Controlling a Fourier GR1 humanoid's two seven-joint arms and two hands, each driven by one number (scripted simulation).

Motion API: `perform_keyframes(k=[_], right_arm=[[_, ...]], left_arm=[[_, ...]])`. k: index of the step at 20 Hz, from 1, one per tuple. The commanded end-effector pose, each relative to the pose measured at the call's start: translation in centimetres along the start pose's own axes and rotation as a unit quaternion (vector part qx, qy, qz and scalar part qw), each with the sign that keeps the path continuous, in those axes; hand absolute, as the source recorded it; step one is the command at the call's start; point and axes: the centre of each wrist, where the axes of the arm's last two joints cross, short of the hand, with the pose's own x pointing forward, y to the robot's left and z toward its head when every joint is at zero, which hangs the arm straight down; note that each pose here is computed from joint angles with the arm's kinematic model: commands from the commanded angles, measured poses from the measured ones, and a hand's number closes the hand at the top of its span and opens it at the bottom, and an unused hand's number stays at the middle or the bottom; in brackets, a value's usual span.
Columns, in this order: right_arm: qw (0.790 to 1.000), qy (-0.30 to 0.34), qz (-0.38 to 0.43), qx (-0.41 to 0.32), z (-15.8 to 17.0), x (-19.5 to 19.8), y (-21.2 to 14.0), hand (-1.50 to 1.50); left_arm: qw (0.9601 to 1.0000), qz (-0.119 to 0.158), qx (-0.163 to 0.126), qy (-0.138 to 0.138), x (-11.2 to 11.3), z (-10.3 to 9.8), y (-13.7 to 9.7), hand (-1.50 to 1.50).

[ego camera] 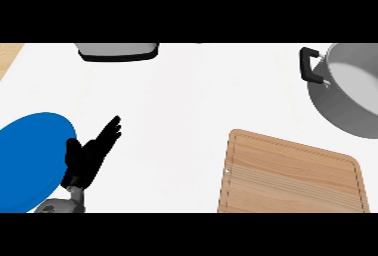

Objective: Pick the cupcake from the cutting board and place it in the pot

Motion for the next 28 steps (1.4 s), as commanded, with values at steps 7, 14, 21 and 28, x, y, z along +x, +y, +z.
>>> perform_keyframes(k=[7, 14, 21, 28], right_arm=[[0.991, -0.042, 0.122, -0.043, -2.6, 8.4, -3.5, 1.50], [0.987, -0.033, 0.150, -0.043, -5.8, 17.8, 0.1, 1.50], [0.974, 0.009, 0.224, -0.003, -9.5, 22.8, 2.4, 1.50], [0.955, 0.022, 0.292, 0.045, -13.8, 25.6, 7.7, 1.50]], left_arm=[[0.9998, -0.005, -0.015, 0.007, -0.2, -0.5, -0.6, 0.00], [0.9997, 0.000, -0.025, -0.005, -0.4, -0.2, 0.2, 0.00], [0.9995, -0.011, -0.028, -0.011, 0.2, -0.7, -1.2, 0.00], [0.9990, -0.018, -0.039, -0.011, 2.1, -1.2, -1.2, 0.00]])
